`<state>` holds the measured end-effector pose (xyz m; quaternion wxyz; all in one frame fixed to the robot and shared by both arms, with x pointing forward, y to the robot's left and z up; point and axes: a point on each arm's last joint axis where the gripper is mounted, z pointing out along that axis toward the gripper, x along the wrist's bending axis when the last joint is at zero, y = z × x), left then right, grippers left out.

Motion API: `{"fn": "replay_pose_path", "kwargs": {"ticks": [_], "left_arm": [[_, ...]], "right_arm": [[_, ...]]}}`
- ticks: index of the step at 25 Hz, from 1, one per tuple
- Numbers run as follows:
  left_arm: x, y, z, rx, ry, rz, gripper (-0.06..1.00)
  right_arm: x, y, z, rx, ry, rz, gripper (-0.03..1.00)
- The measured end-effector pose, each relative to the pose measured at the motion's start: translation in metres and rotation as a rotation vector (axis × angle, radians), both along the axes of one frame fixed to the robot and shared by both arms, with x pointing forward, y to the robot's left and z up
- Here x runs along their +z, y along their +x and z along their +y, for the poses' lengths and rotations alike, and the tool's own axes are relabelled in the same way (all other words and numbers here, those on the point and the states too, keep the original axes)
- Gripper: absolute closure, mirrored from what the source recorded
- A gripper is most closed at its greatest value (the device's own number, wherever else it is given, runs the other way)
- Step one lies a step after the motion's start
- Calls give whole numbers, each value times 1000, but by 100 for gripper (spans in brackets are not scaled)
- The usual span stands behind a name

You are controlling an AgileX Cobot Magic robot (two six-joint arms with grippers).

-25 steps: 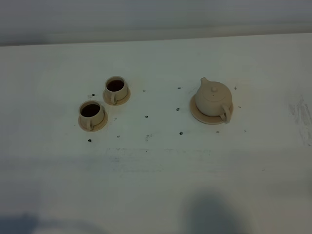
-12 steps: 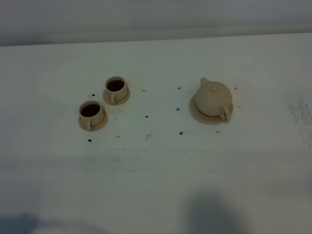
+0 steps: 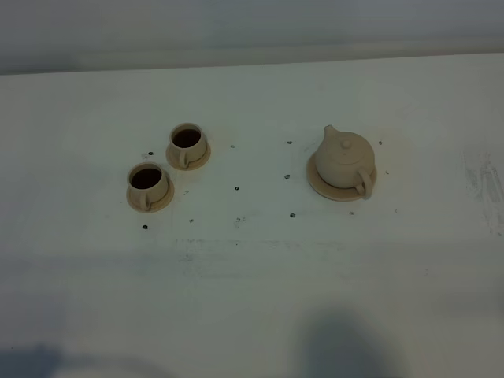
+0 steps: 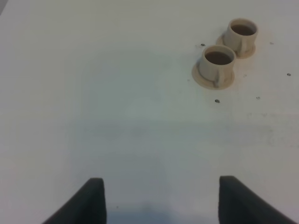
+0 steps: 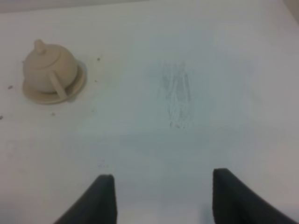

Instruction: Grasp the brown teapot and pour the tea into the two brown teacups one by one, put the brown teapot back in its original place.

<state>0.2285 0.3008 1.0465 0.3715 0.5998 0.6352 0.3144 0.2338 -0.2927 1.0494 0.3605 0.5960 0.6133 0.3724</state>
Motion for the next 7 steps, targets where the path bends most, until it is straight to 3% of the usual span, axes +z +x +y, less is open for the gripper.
{"fn": "replay_pose_path", "kwargs": {"ticks": [7], "left_arm": [[0, 0, 0, 0, 0, 0, 42]], "right_arm": [[0, 0, 0, 0, 0, 0, 48]]}}
